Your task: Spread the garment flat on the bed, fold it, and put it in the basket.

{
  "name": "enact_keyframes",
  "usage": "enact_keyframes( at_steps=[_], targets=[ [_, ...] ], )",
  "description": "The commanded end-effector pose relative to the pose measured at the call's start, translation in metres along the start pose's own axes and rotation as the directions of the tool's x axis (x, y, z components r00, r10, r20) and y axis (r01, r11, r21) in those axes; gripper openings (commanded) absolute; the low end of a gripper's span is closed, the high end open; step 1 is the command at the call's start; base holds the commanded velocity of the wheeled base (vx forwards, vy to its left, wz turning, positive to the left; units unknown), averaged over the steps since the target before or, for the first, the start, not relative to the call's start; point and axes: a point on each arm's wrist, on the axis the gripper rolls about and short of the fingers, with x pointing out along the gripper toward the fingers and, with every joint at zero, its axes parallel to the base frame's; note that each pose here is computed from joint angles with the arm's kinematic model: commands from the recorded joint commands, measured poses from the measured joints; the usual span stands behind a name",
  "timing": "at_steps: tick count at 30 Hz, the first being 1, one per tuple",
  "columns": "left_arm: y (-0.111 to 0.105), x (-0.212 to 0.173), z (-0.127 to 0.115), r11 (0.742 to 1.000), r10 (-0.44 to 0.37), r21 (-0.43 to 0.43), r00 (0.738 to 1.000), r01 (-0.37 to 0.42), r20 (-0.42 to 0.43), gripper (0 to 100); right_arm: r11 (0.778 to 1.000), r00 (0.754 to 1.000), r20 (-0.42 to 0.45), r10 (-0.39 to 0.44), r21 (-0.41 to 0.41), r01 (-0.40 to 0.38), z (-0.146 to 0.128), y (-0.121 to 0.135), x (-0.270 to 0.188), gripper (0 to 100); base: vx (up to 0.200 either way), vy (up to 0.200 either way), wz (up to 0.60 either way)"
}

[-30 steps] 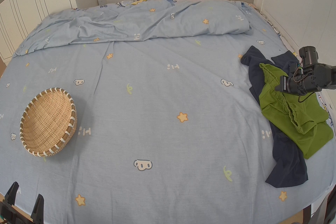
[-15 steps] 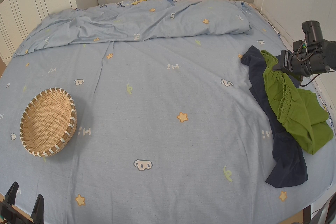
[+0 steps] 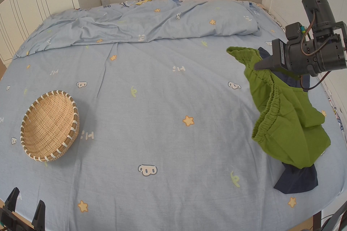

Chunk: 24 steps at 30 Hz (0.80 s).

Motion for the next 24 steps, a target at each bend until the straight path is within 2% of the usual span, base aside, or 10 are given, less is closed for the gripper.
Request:
enact_keyframes(
  at_steps=[1,2,4,6,7,9,10,14,18,24],
  targets=[
    [0.0,0.0,-0.005,1.0,0.001,0.0,1.0,-0.001,0.0,100,0.993,0.994,0.024,0.103,-0.051,-0.102,-0.009,0.055,0.004,0,0.0,0.0,0.0],
    [0.0,0.0,-0.005,1.0,0.001,0.0,1.0,-0.001,0.0,100,0.993,0.994,0.023,0.104,-0.05,-0.103,-0.01,0.056,0.005,0,0.0,0.0,0.0],
    [0.0,0.0,-0.005,1.0,0.001,0.0,1.0,-0.001,0.0,100,0.983,0.984,0.01,0.178,-0.05,-0.178,-0.018,0.084,0.008,0,0.0,0.0,0.0],
    [0.0,0.0,-0.005,1.0,0.001,0.0,1.0,-0.001,0.0,100,0.977,0.978,0.014,0.208,-0.055,-0.207,-0.02,0.098,0.004,0,0.0,0.0,0.0],
    [0.0,0.0,-0.005,1.0,0.001,0.0,1.0,-0.001,0.0,100,0.97,0.971,0.014,0.237,-0.058,-0.236,-0.023,0.113,0.003,0,0.0,0.0,0.0],
    [0.0,0.0,-0.005,1.0,0.001,0.0,1.0,-0.001,0.0,100,0.967,0.969,0.006,0.248,-0.059,-0.247,-0.026,0.122,0.007,0,0.0,0.0,0.0],
    [0.0,0.0,-0.005,1.0,0.001,0.0,1.0,-0.001,-0.001,100,0.963,0.965,-0.015,0.262,-0.056,-0.262,-0.033,0.14,0.02,0,0.0,0.0,0.0],
    [0.0,0.0,-0.005,1.0,0.001,0.0,1.0,-0.001,0.0,100,0.962,0.963,-0.06,0.264,-0.06,-0.268,-0.049,0.167,0.049,0,0.0,0.0,0.0],
    [0.0,0.0,-0.005,1.0,0.001,0.0,1.0,-0.001,0.0,100,0.971,0.969,-0.12,0.214,-0.078,-0.224,-0.07,0.178,0.087,0,0.0,0.0,0.0],
    [0.0,0.0,-0.005,1.0,0.001,0.001,1.0,-0.001,-0.001,100,0.978,0.969,-0.174,0.177,-0.078,-0.193,-0.087,0.179,0.116,0,0.0,0.0,0.0]
  ],
)
